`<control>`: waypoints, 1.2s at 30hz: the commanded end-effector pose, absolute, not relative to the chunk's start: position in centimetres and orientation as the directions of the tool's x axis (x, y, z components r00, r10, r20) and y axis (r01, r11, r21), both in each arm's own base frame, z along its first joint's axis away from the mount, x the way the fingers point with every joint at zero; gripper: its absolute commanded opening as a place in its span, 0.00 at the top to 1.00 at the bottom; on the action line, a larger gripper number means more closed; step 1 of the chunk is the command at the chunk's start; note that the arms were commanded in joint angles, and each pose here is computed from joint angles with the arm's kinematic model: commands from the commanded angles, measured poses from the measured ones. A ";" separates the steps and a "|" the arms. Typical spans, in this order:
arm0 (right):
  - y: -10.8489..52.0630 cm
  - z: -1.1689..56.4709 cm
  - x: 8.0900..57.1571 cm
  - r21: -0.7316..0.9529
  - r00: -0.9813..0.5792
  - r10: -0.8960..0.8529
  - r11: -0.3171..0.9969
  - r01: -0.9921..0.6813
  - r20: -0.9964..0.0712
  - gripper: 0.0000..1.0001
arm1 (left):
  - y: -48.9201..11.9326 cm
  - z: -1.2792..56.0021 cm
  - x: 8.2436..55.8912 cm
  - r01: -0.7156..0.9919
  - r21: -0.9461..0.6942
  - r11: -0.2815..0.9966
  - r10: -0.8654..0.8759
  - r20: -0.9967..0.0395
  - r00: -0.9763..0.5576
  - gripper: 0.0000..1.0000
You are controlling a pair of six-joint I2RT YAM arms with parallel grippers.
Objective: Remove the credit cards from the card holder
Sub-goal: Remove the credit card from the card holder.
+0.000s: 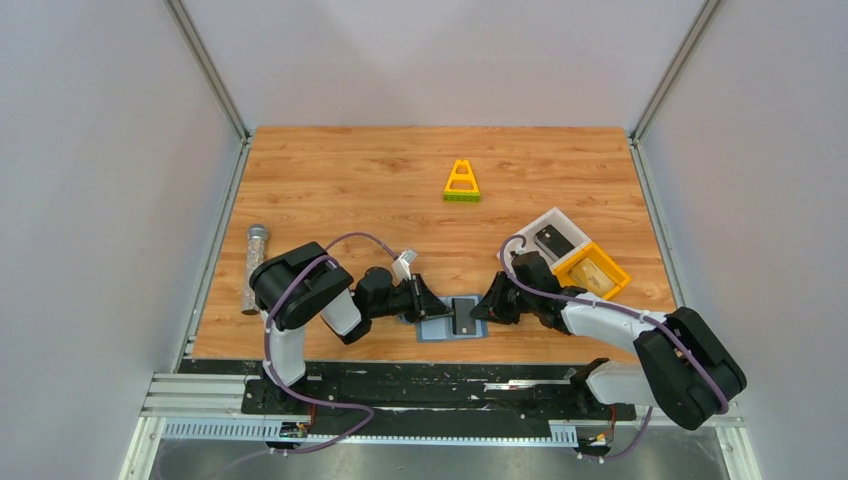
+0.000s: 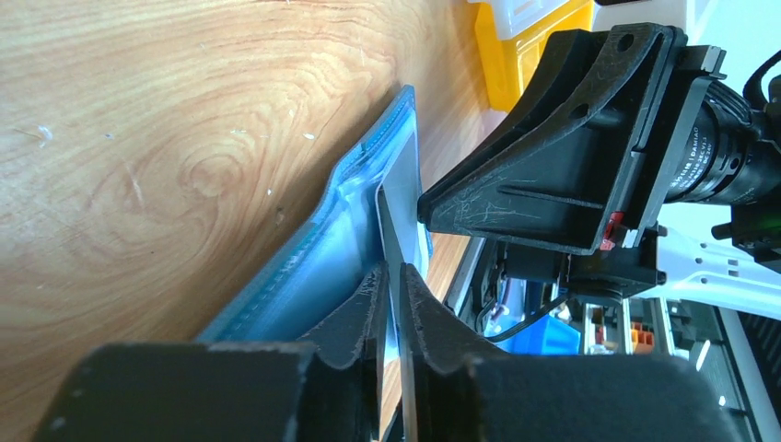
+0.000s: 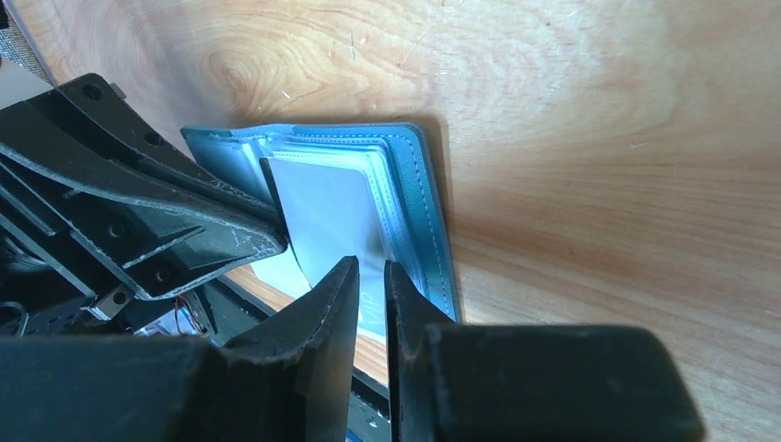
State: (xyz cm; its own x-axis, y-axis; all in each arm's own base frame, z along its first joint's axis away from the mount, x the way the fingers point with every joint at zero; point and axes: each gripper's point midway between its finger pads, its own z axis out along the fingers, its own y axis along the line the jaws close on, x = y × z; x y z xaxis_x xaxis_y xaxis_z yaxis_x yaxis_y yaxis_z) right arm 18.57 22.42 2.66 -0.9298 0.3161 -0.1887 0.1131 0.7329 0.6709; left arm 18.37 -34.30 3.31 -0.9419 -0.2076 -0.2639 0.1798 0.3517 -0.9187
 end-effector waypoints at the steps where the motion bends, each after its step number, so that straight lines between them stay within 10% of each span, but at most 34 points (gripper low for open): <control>1: 21.7 1.5 17.8 0.636 -0.930 0.319 0.759 0.138 -0.180 0.82 | -35.2 5.5 17.5 0.231 -0.943 0.241 -0.178 -0.277 -0.944 0.88; 27: 21.1 2.6 18.7 0.595 -0.924 0.310 0.794 0.123 -0.223 0.83 | -31.4 3.5 18.2 0.216 -0.900 0.378 -0.208 -0.310 -0.928 1.00; 36: 22.4 6.8 20.0 0.658 -0.910 0.303 0.752 0.046 -0.282 0.81 | -32.1 5.0 18.6 0.249 -0.901 0.356 -0.196 -0.333 -0.923 0.78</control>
State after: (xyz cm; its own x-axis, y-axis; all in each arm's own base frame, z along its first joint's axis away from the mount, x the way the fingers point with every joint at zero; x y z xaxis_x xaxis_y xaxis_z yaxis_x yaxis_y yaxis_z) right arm 18.53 21.55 4.28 -0.9245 0.3138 -0.2163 0.1109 0.7645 0.6350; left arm 17.93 -31.51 3.21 -0.9403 -0.2070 -0.2703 0.1760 0.3840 -0.9064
